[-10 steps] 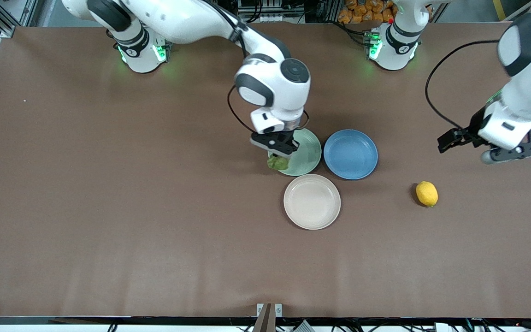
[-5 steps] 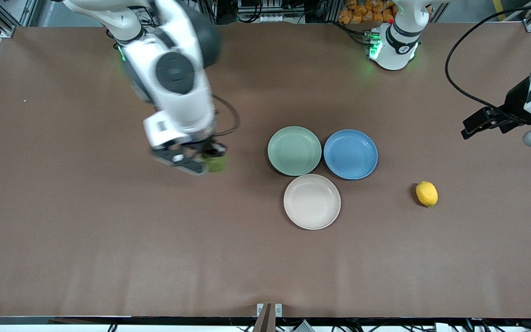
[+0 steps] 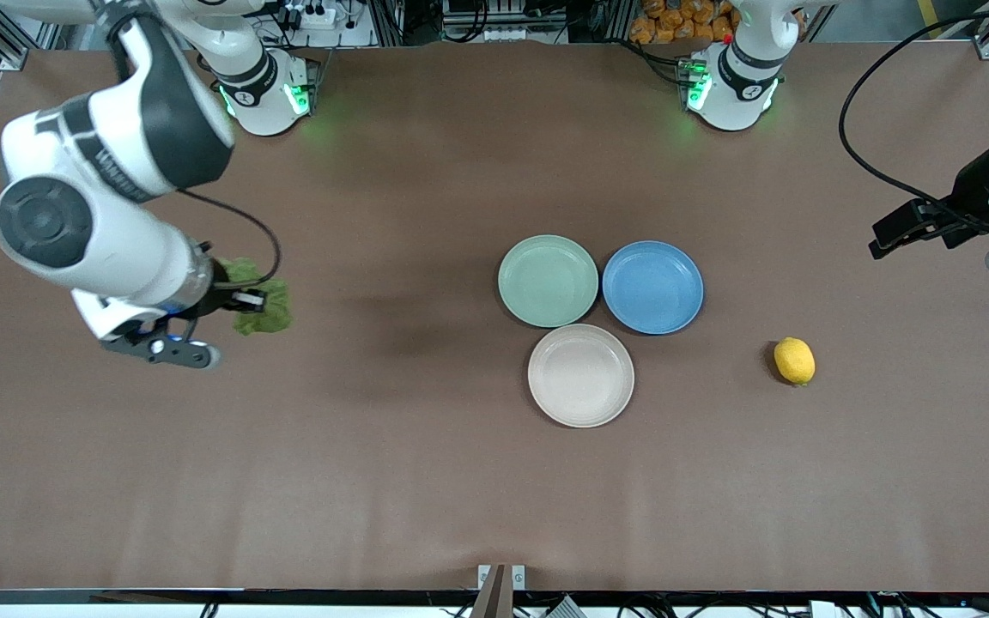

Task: Pick lemon and lettuce from plates
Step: 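Lift the lettuce leaf with the right gripper and carry it away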

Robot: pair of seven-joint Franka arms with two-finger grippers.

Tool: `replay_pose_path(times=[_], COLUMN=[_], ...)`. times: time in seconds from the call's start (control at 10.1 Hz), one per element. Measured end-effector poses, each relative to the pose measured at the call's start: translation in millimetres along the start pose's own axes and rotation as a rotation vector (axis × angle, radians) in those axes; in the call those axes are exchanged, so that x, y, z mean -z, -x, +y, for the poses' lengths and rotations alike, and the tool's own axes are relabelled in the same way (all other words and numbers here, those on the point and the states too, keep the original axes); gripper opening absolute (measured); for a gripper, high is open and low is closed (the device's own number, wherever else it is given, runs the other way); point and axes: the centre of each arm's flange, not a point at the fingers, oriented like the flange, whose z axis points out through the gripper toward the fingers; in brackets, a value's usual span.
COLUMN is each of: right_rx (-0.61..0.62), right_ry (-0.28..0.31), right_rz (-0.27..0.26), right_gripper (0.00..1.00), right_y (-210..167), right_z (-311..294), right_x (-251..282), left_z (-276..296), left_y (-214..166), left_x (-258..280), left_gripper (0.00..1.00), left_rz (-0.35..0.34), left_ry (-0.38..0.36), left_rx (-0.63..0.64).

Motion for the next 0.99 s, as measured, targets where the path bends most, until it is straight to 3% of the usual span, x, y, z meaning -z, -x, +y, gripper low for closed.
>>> replay_pose_path(times=[0.3, 0.59, 0.79, 0.99], right_rx=[0.024, 0.002, -0.010, -0.021], right_ry=[-0.007, -0.044, -0.057, -0.062], right_rz=[-0.040, -0.028, -0.026, -0.024], right_gripper=[0.02, 0.02, 0.02, 0.26], right_y=[-25, -39, -46, -51], right_z=[54, 104, 110, 115], right_x=[-71, -149, -178, -189], left_z=[-4, -6, 10, 20], left_y=[-3, -6, -3, -1], left_x=[8, 5, 5, 12], left_gripper=[1.00, 1.00, 1.00, 1.00], left_rz=[0.018, 0.012, 0.013, 0.028], left_ry=[0.001, 0.000, 0.001, 0.003], left_rx=[0.006, 0.016, -0.043, -0.138])
